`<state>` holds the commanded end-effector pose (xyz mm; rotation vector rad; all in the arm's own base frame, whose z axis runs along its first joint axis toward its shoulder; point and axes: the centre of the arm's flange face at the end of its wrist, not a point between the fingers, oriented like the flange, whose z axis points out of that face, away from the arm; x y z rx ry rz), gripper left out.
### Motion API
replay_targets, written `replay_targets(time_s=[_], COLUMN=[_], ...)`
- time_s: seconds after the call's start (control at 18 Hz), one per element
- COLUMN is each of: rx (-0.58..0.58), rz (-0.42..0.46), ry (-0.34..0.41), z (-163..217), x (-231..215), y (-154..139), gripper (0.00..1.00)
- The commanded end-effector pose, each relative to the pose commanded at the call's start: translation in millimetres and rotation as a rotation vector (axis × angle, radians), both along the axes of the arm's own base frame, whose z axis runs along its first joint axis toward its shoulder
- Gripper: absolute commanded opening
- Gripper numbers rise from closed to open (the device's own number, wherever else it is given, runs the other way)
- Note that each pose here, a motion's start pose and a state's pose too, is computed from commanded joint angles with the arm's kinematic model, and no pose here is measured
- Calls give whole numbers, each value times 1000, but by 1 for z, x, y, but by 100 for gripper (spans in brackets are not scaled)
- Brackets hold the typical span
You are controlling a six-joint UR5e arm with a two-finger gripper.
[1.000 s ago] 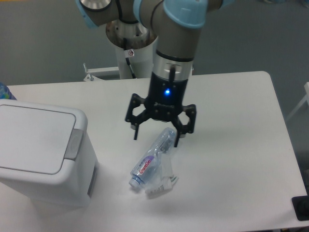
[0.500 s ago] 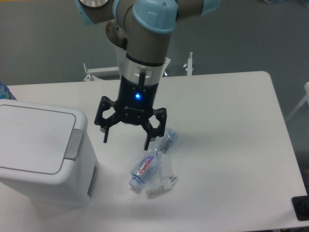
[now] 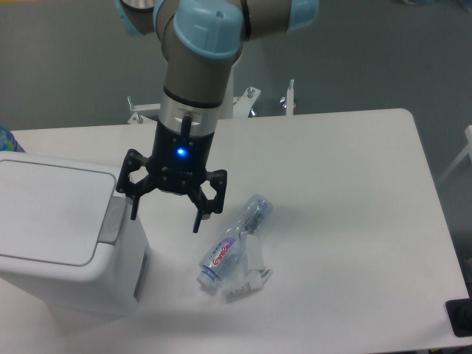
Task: Open the trash can
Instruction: 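Lower the gripper onto the trash can's grey lid button, pressing it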
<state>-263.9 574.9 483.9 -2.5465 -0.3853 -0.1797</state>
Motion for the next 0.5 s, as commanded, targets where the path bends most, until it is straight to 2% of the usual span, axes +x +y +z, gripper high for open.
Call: replay_targets(time_s=[0.5], rx=[13], rz=[-28], ry=[14], z=[-5], x=[9], y=[15], gripper=[100])
